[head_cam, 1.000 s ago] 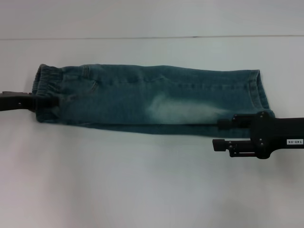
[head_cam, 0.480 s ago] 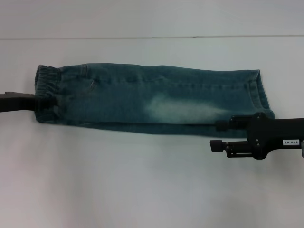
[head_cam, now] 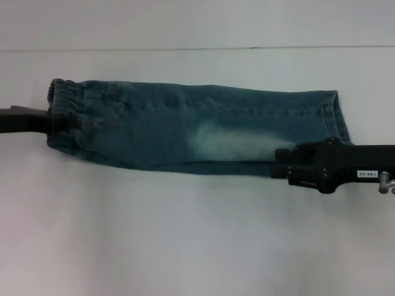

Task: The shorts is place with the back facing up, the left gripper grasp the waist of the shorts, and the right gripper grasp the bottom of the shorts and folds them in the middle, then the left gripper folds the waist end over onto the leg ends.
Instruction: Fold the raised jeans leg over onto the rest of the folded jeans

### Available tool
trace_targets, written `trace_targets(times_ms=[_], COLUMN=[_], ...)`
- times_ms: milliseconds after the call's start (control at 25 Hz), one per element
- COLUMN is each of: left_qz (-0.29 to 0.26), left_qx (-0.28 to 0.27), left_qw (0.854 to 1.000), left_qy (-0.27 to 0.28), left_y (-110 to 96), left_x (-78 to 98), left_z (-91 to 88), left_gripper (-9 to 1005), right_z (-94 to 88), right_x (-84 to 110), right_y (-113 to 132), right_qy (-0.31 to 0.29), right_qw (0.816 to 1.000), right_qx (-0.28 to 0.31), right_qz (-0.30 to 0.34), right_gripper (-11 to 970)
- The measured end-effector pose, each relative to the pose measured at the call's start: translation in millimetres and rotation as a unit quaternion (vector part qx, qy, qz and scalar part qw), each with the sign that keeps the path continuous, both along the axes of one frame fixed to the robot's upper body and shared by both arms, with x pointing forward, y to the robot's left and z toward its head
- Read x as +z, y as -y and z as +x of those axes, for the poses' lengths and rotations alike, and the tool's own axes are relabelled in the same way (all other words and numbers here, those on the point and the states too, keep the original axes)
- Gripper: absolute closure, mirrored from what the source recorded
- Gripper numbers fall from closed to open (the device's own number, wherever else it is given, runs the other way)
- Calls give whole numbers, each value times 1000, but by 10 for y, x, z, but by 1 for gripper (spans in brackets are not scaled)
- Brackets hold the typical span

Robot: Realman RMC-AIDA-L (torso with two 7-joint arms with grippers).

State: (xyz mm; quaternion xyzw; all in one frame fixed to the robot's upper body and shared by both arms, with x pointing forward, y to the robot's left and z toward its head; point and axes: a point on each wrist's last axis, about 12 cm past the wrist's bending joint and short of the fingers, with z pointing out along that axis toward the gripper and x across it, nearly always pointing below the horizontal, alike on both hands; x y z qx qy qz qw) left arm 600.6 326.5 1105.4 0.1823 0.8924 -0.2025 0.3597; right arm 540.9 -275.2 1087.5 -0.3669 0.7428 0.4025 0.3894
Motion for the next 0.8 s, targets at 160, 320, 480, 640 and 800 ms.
trace_targets(times_ms=[160, 320, 480, 640, 800], left_qz=[-8, -20, -30, -21, -8], left_qx=[-23, -53, -84, -115, -147], left_qw=[1000, 998, 996, 993, 989], left_qy=[4, 4, 5, 8, 12], left_y=[62, 176, 356, 588, 860], left_x=[179, 388, 642, 900, 1150], left_z=[41, 124, 239, 370, 499], left_gripper=[795, 830, 858, 868, 876], right_z=[68, 152, 251, 362, 444], right_x=[-54, -103, -192, -345, -469], right_y=[-78, -150, -213, -280, -447], right_qy=[-1, 20, 64, 103, 124], right_qw=[1000, 999, 992, 974, 961], right_qx=[-13, -44, -105, -197, -247], right_qz=[-1, 16, 38, 41, 22], right_gripper=[462, 638, 796, 943, 939])
